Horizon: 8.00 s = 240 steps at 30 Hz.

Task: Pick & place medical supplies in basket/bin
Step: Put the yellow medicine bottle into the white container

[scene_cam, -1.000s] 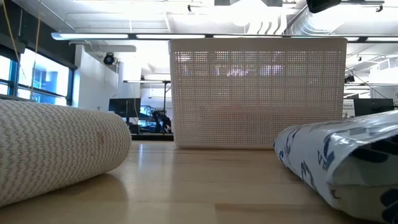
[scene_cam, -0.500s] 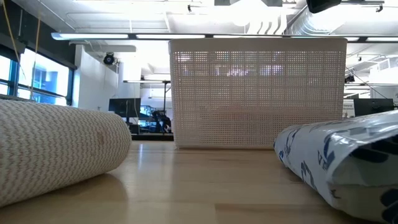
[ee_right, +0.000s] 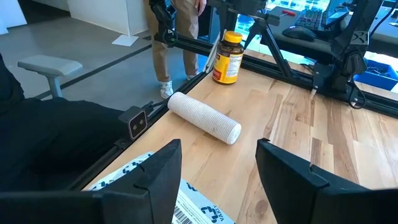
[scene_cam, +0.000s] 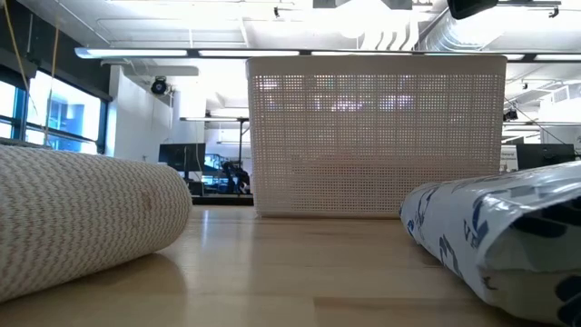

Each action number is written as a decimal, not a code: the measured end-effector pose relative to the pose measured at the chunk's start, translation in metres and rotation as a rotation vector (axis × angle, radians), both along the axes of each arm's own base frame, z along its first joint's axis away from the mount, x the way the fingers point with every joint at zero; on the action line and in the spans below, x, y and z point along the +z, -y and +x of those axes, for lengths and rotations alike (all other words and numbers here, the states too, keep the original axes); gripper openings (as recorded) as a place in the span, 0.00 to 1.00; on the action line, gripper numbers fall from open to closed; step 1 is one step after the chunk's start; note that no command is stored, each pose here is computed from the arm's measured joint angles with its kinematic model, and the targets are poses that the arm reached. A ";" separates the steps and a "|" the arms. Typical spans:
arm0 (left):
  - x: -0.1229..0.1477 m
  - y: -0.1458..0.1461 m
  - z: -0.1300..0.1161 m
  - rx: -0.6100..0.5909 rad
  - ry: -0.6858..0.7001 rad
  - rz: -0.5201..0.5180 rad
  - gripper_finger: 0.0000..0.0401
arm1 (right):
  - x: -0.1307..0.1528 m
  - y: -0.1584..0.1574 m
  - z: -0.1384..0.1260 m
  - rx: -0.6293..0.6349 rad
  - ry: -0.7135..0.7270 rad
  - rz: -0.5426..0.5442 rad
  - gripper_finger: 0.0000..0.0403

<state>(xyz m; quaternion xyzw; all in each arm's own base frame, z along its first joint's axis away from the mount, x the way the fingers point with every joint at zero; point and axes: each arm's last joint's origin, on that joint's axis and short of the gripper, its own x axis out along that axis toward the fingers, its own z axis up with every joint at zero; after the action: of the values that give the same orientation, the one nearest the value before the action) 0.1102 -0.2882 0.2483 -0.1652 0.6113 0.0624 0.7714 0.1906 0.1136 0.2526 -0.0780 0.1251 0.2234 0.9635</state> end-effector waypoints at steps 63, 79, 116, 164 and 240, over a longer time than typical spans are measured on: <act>0.000 -0.052 0.083 0.085 0.131 0.197 0.95 | -0.001 0.000 0.000 -0.001 -0.010 -0.005 0.49; 0.000 -0.057 0.088 0.054 0.098 0.195 0.71 | -0.001 0.000 0.000 -0.003 -0.017 -0.001 0.49; 0.012 -0.074 0.106 -0.065 0.174 0.208 0.63 | -0.001 0.001 0.000 -0.019 -0.002 -0.027 0.49; 0.066 -0.073 0.122 -0.185 0.330 0.213 0.63 | 0.019 0.007 -0.008 -0.051 0.142 -0.014 0.49; 0.184 -0.381 0.215 -0.126 0.532 0.371 0.63 | 0.043 0.015 -0.006 -0.195 -0.040 0.050 0.49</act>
<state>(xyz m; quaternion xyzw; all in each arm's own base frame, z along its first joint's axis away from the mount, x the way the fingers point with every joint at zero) 0.3256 0.0927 0.4321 0.0057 0.3755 0.0797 0.9234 0.1851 0.0989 0.2959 -0.0367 0.1456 0.1329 0.9797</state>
